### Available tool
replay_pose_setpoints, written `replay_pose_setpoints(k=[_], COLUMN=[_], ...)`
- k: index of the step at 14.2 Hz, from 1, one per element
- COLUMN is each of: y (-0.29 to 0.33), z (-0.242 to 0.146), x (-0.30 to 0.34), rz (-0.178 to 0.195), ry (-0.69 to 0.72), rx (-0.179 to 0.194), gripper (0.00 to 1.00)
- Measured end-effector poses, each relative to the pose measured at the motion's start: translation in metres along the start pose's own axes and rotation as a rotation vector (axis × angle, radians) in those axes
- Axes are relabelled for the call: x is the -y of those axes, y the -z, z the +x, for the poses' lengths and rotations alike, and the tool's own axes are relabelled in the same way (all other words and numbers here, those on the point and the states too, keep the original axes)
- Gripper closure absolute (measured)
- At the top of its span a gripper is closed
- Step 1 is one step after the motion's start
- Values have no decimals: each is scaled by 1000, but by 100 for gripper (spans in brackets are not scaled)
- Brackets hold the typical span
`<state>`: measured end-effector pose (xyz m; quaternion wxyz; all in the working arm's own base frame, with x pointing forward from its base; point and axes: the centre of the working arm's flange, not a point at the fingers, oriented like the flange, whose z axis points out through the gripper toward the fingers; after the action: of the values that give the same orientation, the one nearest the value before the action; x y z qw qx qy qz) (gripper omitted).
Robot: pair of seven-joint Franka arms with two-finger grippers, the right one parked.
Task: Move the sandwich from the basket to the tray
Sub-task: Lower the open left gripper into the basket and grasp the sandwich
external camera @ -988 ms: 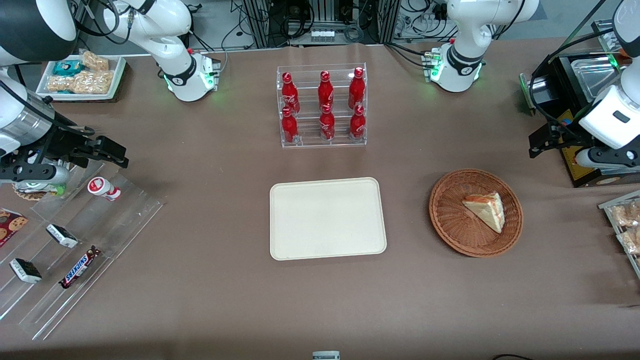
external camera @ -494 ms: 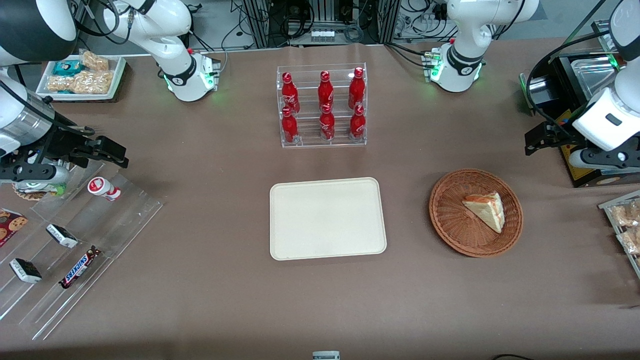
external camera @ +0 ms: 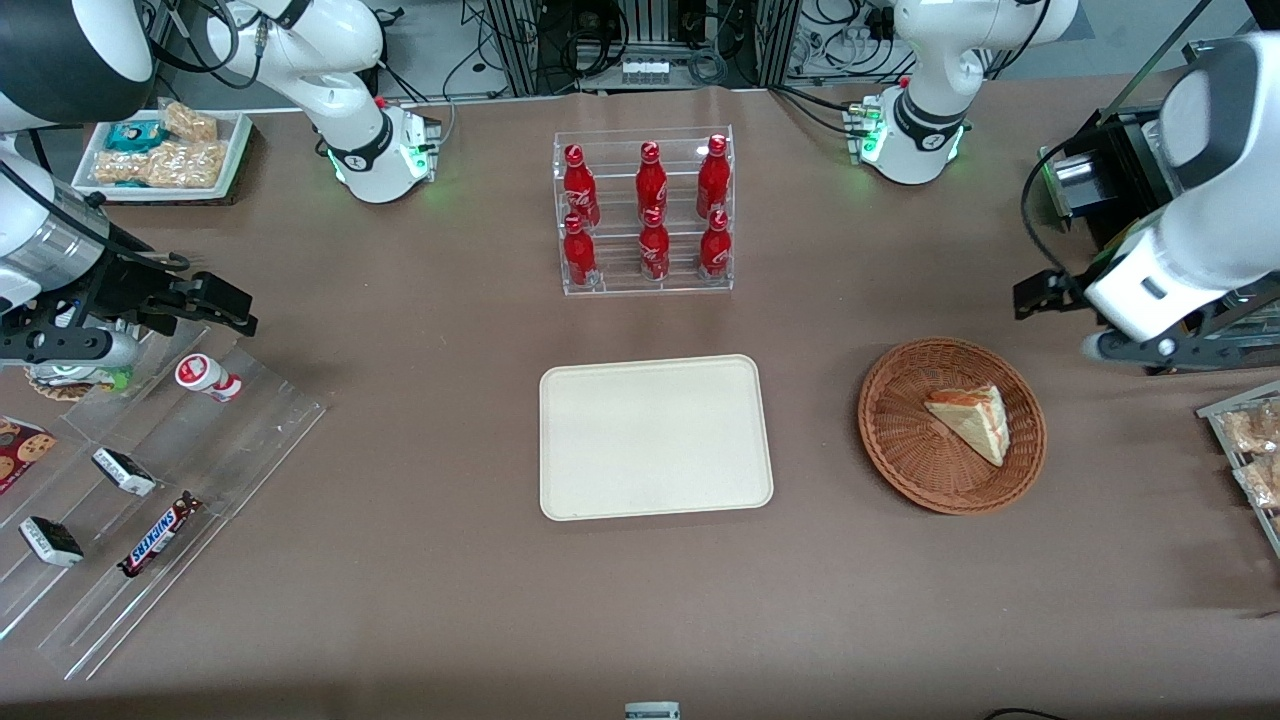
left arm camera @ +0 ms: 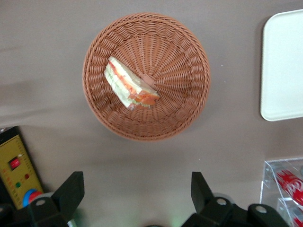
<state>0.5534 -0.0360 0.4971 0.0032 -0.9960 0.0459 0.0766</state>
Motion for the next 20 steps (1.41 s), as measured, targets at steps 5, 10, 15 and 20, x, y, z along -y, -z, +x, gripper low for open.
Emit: replay_pose_setpoints(k=[5, 10, 15, 20], y=[-115, -179, -202, -241], z=[4, 3, 17, 24], x=[8, 8, 26, 32], rz=[-2, -21, -71, -85], ry=[80, 496, 910, 1090], rx=[-70, -166, -221, -210], gripper=[0, 0, 0, 6])
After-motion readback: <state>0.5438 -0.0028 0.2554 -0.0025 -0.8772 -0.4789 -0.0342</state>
